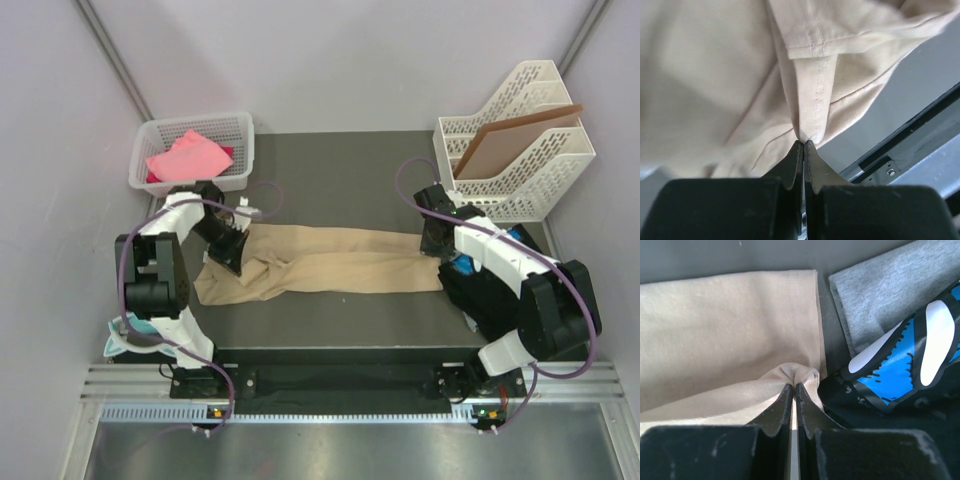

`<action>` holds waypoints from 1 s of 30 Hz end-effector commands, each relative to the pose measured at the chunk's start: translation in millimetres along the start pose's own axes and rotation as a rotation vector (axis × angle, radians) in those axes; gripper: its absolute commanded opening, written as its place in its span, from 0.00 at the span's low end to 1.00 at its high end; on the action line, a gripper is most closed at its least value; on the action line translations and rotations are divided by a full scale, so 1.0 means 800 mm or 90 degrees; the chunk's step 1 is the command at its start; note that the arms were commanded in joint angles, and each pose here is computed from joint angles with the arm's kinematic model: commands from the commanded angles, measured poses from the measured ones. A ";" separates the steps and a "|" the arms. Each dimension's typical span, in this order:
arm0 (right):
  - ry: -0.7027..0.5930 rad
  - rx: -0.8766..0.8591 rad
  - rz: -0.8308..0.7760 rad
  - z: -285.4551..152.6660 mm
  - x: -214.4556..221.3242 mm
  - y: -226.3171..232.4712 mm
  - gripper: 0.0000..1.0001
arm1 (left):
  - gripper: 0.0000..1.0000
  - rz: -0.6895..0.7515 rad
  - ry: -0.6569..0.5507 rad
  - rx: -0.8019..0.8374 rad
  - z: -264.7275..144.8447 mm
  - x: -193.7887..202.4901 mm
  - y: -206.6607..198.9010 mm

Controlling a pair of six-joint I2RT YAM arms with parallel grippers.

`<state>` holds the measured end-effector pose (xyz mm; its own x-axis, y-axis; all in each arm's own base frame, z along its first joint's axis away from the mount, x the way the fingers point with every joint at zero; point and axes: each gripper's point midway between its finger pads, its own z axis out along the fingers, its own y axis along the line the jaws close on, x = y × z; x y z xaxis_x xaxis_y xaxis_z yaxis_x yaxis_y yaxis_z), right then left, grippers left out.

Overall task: Fold and stack the t-shirts
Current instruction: Fold the other side of the tshirt into a rectangle

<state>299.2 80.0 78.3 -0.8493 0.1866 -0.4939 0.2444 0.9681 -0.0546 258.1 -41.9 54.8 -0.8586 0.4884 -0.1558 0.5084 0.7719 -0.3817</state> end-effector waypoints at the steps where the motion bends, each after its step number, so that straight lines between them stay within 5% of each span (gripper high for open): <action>1: -0.065 -0.015 0.025 -0.030 -0.040 0.002 0.00 | 0.00 0.061 -0.101 -0.072 -0.097 -0.042 -0.023; 8: -0.068 -0.015 0.029 -0.034 -0.039 0.000 0.00 | 0.00 0.126 -0.190 -0.171 -0.174 -0.071 -0.032; 30: -0.062 -0.005 0.026 -0.025 -0.035 -0.002 0.00 | 0.00 0.067 -0.057 -0.312 -0.119 -0.125 0.117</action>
<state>299.6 78.7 93.1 -0.8319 0.1924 -0.5205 0.2495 0.9675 -0.0411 367.1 10.5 107.4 -0.8098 0.5498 -0.2047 0.5606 0.8281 0.0063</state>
